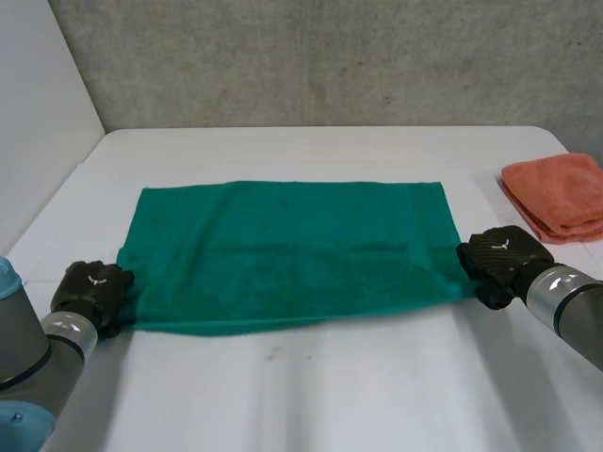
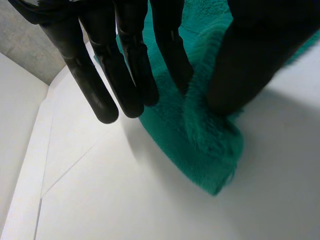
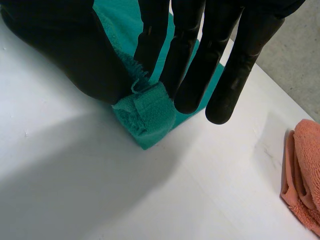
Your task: Fold the laundry.
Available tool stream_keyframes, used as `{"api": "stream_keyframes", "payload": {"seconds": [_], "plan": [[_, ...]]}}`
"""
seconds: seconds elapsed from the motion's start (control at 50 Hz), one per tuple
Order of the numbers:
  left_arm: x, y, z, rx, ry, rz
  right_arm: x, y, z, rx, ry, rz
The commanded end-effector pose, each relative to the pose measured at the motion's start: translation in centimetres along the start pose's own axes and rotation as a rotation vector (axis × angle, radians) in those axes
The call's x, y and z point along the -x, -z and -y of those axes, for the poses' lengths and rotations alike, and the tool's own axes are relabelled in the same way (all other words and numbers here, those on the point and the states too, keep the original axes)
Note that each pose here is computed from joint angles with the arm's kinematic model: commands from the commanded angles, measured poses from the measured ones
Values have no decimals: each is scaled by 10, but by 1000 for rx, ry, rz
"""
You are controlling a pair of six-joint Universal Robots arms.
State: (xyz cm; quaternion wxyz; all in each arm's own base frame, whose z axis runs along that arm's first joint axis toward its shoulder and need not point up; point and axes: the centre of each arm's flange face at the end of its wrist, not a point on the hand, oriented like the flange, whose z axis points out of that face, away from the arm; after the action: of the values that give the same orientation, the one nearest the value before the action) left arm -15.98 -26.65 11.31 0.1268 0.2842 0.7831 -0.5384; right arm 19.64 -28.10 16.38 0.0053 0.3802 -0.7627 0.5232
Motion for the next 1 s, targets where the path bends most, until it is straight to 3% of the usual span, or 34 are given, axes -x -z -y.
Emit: {"api": "stream_keyframes", "payload": {"seconds": [0.02, 0.18, 0.3, 0.38, 0.42, 0.5, 0.6, 0.68, 0.78, 0.88, 1.0], "plan": [[2, -2, 3, -10, 0, 4, 0, 0, 1, -5, 1, 2], [16, 10, 15, -9, 6, 20, 1, 5, 2, 30, 22, 26], [16, 40, 22, 60, -6, -56, 7, 36, 2, 191, 168, 168], [12, 63, 22, 104, -123, -141, 6, 66, -9, 361, 274, 303], [9, 75, 17, 142, -219, -189, 5, 75, -8, 380, 301, 328], [5, 87, 15, 166, -315, -236, -3, 84, -2, 364, 345, 313], [11, 81, 25, 123, -329, -203, -8, 83, 2, 342, 348, 283], [19, 63, 43, 50, -331, -150, -18, 65, 7, 283, 313, 201], [5, 28, 67, -48, -309, -149, -32, 19, 8, 211, 247, 81], [0, -19, 85, -66, -249, -92, -26, -8, 21, 165, 286, 15], [-10, -64, 93, -80, -246, -31, -27, -53, 30, 92, 333, -103]]}}
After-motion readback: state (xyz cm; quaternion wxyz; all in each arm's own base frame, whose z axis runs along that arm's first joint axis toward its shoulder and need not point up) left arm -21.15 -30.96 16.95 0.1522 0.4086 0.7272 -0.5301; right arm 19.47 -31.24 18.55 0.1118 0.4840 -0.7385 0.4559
